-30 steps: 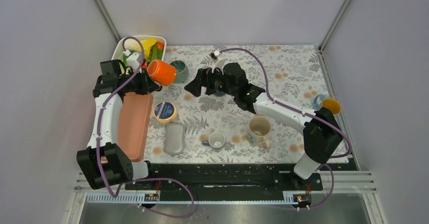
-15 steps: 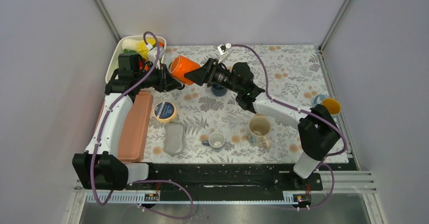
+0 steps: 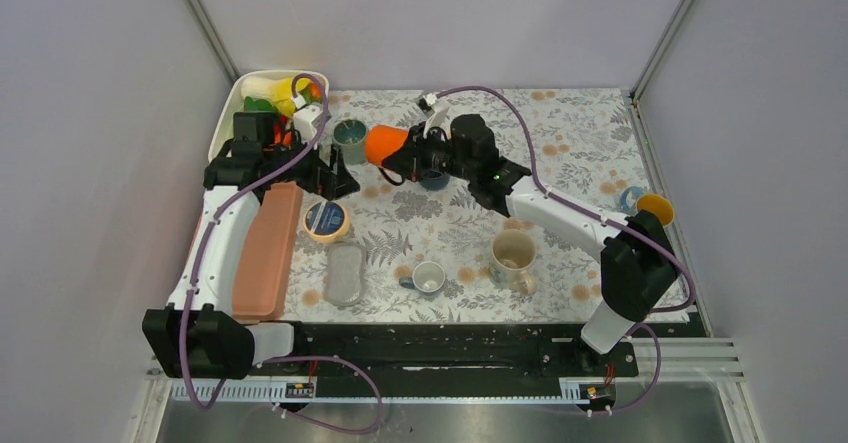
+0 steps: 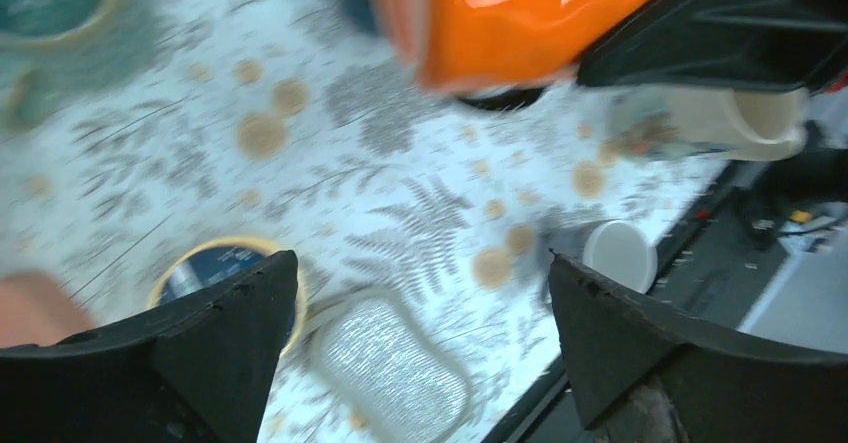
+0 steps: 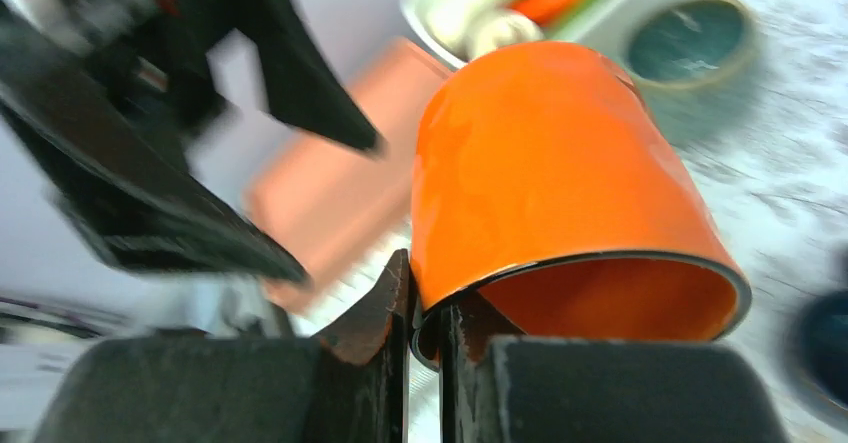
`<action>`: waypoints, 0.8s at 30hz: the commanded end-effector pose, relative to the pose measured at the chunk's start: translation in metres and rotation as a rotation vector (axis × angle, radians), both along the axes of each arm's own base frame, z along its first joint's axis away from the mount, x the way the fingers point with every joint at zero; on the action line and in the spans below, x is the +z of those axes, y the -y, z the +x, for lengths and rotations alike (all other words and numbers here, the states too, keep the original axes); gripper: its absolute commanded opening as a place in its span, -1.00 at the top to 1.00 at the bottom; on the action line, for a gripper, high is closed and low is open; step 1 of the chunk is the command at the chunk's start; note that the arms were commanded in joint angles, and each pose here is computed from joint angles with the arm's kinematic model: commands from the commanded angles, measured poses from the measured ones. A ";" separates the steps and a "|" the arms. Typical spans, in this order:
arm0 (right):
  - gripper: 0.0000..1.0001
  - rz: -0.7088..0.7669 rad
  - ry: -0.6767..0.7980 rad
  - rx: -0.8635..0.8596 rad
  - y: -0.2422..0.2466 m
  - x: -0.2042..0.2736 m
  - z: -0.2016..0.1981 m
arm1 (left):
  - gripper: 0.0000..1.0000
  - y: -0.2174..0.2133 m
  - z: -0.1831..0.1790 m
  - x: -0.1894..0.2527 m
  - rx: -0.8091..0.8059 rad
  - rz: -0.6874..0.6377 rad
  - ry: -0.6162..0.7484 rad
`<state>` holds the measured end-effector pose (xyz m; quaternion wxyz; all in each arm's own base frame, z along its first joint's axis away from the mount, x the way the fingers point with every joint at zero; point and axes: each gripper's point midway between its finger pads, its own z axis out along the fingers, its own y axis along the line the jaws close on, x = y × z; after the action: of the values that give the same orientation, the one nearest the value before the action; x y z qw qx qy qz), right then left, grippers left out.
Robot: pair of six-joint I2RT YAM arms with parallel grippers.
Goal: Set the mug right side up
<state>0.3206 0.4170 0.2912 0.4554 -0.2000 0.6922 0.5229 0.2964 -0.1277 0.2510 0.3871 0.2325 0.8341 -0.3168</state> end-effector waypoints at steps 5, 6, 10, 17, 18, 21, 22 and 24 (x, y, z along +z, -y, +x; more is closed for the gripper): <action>1.00 -1.020 0.619 0.263 0.055 -0.053 -0.027 | -0.98 -0.088 0.031 0.007 0.256 0.294 0.062; 1.00 -1.124 0.662 0.355 0.059 -0.065 -0.037 | -0.98 -0.088 0.034 0.005 0.258 0.288 0.050; 1.00 -1.413 0.800 0.677 0.076 -0.102 -0.062 | -0.98 -0.082 0.043 -0.001 0.255 0.263 0.007; 1.00 -1.519 0.866 0.922 0.051 -0.138 -0.070 | -0.98 -0.077 0.053 -0.020 0.246 0.282 -0.044; 1.00 -1.539 0.865 0.944 0.047 -0.145 -0.071 | -0.98 -0.077 0.054 -0.023 0.247 0.284 -0.051; 1.00 -1.574 0.862 1.012 0.040 -0.166 -0.073 | -0.98 -0.077 0.056 -0.033 0.244 0.308 -0.065; 1.00 -1.570 0.854 1.033 0.037 -0.170 -0.075 | -0.98 -0.076 0.056 -0.036 0.240 0.317 -0.070; 1.00 -1.563 0.836 1.081 0.036 -0.178 -0.082 | -0.98 -0.072 0.055 -0.042 0.224 0.326 -0.080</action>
<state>0.2409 0.3707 0.0919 0.1023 -0.8662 0.4880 -0.0315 0.3418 -0.0542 0.2068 0.3318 0.1759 0.9129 -0.1597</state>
